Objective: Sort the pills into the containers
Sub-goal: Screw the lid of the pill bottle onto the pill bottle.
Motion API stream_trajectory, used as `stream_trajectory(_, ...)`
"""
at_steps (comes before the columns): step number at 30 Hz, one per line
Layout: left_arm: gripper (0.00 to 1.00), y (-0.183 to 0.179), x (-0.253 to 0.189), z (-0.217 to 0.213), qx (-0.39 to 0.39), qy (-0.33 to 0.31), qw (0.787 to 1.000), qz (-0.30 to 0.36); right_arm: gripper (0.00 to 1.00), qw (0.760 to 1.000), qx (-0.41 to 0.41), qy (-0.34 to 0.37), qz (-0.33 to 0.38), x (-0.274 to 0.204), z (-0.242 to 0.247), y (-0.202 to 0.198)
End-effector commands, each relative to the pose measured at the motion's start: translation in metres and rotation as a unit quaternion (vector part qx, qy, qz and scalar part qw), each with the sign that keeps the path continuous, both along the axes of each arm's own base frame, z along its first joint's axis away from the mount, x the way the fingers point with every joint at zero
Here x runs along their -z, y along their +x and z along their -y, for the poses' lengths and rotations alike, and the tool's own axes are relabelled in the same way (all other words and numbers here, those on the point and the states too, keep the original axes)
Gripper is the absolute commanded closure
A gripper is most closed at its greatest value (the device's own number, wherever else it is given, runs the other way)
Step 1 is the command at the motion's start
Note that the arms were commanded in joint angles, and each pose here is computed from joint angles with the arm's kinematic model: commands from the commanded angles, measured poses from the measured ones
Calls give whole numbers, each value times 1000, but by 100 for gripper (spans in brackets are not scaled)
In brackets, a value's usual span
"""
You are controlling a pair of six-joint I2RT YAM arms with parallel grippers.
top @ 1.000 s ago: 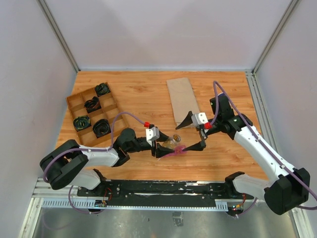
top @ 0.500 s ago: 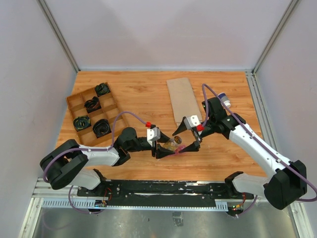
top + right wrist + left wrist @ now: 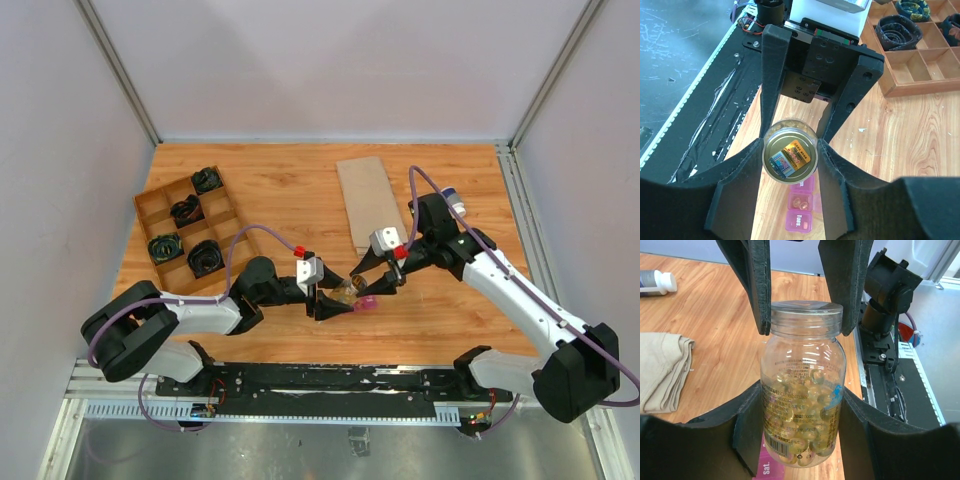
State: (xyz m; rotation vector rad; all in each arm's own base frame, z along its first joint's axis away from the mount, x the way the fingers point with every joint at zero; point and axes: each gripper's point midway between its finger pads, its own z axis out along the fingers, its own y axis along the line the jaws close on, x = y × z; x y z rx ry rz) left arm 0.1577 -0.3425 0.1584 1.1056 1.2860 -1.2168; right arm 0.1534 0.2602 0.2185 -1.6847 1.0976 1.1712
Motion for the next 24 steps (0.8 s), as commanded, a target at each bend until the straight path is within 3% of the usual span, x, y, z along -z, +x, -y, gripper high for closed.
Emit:
stream_trajectory(1, 100, 3, -28, 1, -5, -48, 998, 28, 57, 1000, 10, -2, -11, -8, -5, 3)
stream_trajectory(6, 100, 17, -38, -4, -55, -74, 995, 32, 65, 998, 52, -15, -41, -8, -8, 17)
stream_trajectory(13, 100, 65, -37, -13, -218, -72, 973, 34, 79, 978, 166, -60, -114, 5, -14, 55)
stream_trajectory(19, 100, 85, -30, -16, -280, -55, 958, 30, 81, 952, 239, -86, -171, 18, -16, 77)
stream_trajectory(24, 100, 91, -18, -16, -291, -35, 956, 20, 81, 949, 244, -86, -183, 16, -17, 78)
